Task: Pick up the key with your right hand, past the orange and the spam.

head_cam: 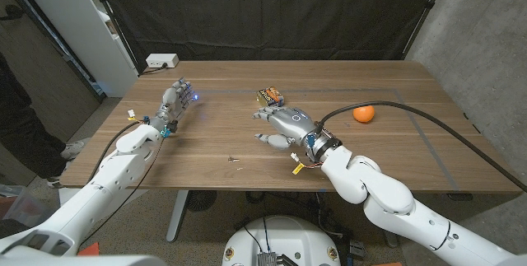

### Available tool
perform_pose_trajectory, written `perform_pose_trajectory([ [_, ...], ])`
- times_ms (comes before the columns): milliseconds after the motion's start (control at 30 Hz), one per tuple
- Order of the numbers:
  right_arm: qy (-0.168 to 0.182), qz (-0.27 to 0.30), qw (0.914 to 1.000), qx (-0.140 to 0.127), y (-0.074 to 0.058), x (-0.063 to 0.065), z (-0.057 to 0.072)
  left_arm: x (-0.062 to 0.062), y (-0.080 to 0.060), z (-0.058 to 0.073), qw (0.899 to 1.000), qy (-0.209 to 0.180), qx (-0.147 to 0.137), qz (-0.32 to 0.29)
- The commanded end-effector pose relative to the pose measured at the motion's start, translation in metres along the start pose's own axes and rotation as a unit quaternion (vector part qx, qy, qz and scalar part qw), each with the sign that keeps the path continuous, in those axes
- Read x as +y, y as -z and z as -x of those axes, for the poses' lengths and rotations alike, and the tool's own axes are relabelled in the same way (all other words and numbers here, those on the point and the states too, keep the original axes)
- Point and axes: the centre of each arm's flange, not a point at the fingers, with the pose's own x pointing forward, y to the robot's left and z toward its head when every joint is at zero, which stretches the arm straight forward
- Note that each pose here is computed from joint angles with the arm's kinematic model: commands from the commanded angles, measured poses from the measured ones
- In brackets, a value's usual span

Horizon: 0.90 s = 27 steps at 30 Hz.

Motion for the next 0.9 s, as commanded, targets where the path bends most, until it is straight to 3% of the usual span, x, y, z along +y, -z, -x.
perform_pose_trajectory([
  [33, -0.008, 0.023, 0.9996, -0.012, -0.006, 0.006, -0.008, 0.003, 0.000, -0.006, 1.000, 0.001, 0.000, 0.000],
  [300, -0.017, 0.019, 0.9994, -0.025, -0.010, 0.012, -0.011, 0.003, 0.000, -0.006, 1.000, 0.000, 0.001, -0.001],
  [900, -0.015, 0.020, 0.9995, -0.019, -0.022, 0.019, -0.003, 0.001, 0.001, -0.005, 1.000, 0.002, 0.001, -0.001],
])
